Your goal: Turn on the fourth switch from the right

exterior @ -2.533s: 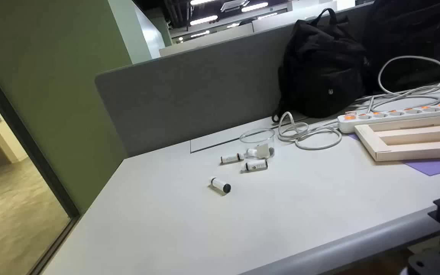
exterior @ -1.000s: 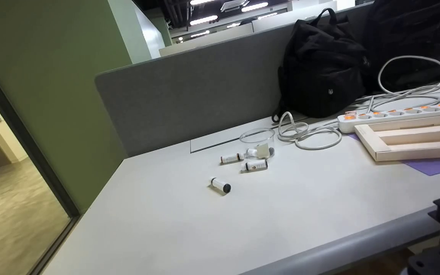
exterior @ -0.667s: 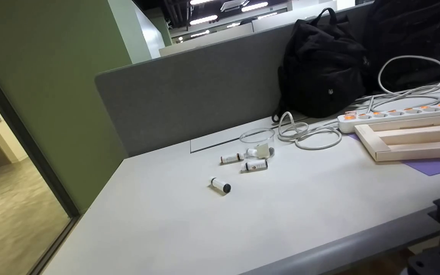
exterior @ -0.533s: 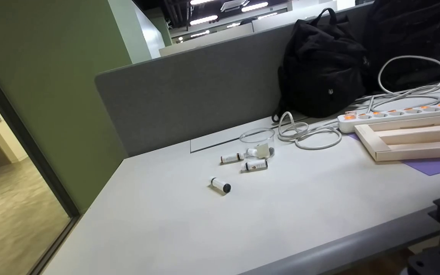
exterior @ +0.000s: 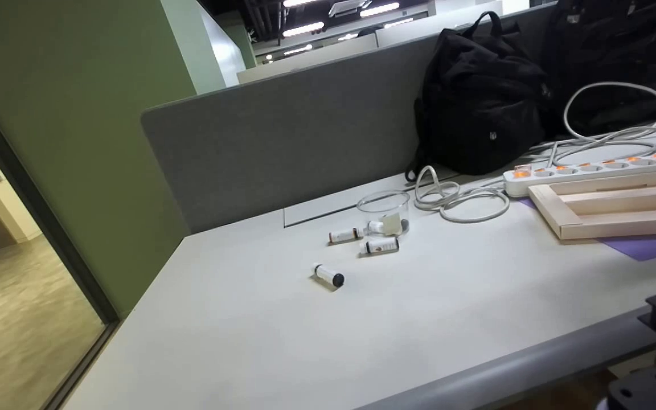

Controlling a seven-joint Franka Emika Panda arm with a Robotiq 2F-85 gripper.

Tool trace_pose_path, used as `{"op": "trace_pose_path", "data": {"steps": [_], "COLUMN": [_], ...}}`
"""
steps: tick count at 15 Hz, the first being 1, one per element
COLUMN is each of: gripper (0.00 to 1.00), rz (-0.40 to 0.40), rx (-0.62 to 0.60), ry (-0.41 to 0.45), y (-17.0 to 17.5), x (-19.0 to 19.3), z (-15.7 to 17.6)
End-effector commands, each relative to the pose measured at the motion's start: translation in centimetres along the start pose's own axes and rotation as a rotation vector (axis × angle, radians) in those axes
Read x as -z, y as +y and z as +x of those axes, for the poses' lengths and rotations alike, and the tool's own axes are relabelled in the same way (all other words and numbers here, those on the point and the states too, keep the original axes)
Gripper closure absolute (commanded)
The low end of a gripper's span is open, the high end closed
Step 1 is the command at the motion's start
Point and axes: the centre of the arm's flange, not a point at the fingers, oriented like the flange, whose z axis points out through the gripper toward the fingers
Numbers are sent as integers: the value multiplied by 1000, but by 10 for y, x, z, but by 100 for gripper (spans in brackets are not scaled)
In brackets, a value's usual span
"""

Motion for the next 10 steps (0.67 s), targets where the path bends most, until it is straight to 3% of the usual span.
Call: {"op": "trace_pose_path", "data": {"steps": [1,4,8,10], "gripper": [49,69,98,100], "rz": [15,24,3,-18], "rx": [-198,-333,-396,-397], "ry": [-13,-78,-176,-216], "y": [20,20,6,0], "x": [-62,-115,-158,-171], "z": [38,41,34,27]}}
